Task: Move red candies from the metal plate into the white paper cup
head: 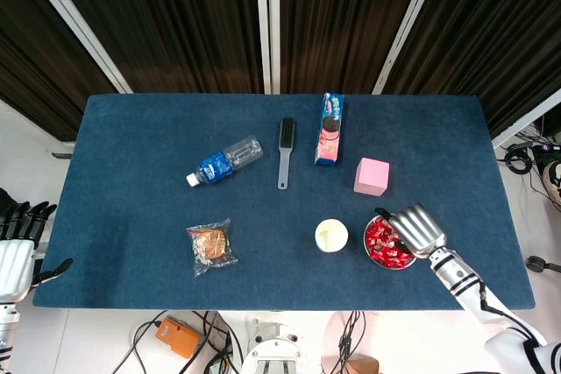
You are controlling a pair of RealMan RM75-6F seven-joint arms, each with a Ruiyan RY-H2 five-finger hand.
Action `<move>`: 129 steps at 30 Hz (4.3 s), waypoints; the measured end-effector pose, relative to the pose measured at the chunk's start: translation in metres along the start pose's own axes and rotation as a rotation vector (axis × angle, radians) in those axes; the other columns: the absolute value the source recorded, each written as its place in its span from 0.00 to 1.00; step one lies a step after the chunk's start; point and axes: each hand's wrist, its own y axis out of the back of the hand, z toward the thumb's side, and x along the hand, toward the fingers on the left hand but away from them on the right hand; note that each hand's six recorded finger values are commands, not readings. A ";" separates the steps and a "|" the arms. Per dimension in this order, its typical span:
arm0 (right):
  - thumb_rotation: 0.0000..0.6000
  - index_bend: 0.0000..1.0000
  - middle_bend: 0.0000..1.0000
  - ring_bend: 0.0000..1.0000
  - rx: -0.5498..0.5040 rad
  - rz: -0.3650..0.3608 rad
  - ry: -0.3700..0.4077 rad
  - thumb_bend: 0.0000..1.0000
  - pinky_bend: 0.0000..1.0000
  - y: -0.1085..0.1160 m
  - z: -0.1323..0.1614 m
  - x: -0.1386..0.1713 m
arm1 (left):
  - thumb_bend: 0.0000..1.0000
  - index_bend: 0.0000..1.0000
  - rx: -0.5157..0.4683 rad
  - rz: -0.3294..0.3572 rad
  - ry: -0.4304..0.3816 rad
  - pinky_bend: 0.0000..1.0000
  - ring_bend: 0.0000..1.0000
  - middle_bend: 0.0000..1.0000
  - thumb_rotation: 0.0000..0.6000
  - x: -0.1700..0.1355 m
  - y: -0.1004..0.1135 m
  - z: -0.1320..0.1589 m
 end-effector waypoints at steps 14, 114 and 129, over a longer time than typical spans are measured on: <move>1.00 0.44 0.89 1.00 0.009 0.036 0.040 0.47 1.00 -0.011 0.015 -0.019 | 0.00 0.12 0.003 0.007 0.000 0.00 0.00 0.11 1.00 0.002 0.001 -0.002; 1.00 0.51 0.90 1.00 -0.085 0.069 -0.036 0.44 1.00 -0.030 0.012 -0.034 | 0.00 0.12 -0.013 0.012 0.038 0.00 0.00 0.11 1.00 -0.003 -0.007 -0.018; 1.00 0.72 0.90 1.00 -0.078 0.044 -0.023 0.66 1.00 -0.026 0.018 -0.038 | 0.00 0.12 -0.017 0.009 0.044 0.00 0.00 0.11 1.00 -0.005 -0.009 -0.022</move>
